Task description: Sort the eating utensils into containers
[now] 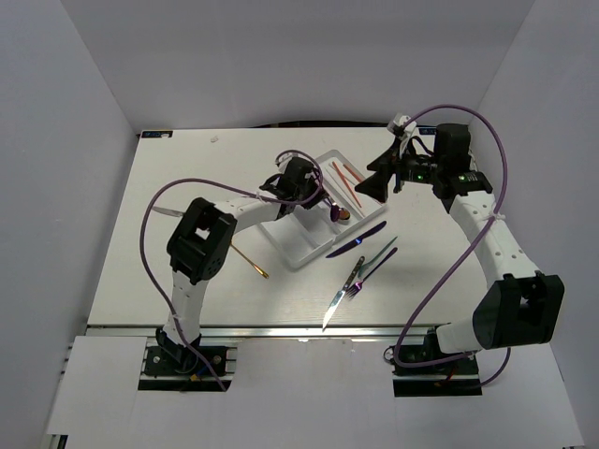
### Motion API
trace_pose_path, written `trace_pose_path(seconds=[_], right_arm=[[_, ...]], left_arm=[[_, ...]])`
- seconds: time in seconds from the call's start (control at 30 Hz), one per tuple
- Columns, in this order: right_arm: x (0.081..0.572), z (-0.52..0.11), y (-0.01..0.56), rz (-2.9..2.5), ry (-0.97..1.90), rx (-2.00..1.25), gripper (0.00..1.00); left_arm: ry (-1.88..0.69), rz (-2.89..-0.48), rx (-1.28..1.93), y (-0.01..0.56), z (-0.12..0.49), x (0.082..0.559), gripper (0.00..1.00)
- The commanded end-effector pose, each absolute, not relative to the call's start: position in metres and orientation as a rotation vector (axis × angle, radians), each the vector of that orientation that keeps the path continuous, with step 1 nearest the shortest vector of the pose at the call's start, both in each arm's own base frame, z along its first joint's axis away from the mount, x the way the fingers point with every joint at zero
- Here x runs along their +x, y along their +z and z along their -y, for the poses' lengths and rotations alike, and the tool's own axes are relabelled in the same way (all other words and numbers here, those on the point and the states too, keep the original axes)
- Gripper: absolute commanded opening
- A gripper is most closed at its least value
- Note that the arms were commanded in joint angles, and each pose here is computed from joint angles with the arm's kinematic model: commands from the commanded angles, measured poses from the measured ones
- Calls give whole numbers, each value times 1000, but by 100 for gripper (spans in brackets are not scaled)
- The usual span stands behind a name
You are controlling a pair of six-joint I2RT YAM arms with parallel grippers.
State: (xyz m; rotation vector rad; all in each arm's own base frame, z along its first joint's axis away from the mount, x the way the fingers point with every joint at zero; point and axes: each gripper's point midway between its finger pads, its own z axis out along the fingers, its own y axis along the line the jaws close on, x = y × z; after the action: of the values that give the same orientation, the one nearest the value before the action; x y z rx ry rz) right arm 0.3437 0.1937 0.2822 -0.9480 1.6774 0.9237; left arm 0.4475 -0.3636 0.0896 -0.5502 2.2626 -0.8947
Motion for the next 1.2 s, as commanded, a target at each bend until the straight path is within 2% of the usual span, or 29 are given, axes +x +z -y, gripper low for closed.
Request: trace_pose_path(seconds=[0.0, 0.1, 0.2, 0.33, 0.37, 0.47, 0.77, 0.9, 0.97, 1.03, 1.07, 1.13, 1.17], right_arm=[[343, -194, 286, -1646, 932, -953, 89], [345, -194, 283, -1652, 934, -951, 89], [345, -194, 281, -1658, 939, -949, 89], [346, -194, 279, -1663, 940, -948, 90], [346, -194, 278, -1666, 939, -947, 89], [347, -194, 278, -1665, 938, -948, 89], [339, -197, 279, -1611, 931, -1024, 89], [324, -198, 275, -1527, 892, -1153, 89], [308, -198, 269, -1497, 882, -1231, 89], [292, -197, 249, -1457, 844, -1358, 89], [285, -198, 241, -1443, 846, -1408, 89], [274, -196, 223, -1312, 783, -1584, 89], [251, -190, 201, -1377, 871, -1644, 89]], left_arm=[[-878, -2198, -656, 109, 367, 465, 0], [-856, -2202, -725, 99, 370, 466, 0], [-865, -2218, -744, 92, 376, 466, 5], [-870, -2246, -733, 88, 384, 462, 20], [-881, -2246, -731, 90, 385, 462, 29], [-912, -2247, -709, 100, 388, 459, 39], [-960, -2223, -632, 137, 382, 444, 45], [-929, -2171, -471, 187, 362, 429, 51], [-853, -2176, -356, 190, 340, 420, 60], [-838, -2123, -219, 219, 318, 408, 68], [-861, -2164, -169, 207, 304, 397, 71], [-894, -2066, 13, 238, 282, 379, 79], [-979, -2050, 92, 244, 271, 368, 81]])
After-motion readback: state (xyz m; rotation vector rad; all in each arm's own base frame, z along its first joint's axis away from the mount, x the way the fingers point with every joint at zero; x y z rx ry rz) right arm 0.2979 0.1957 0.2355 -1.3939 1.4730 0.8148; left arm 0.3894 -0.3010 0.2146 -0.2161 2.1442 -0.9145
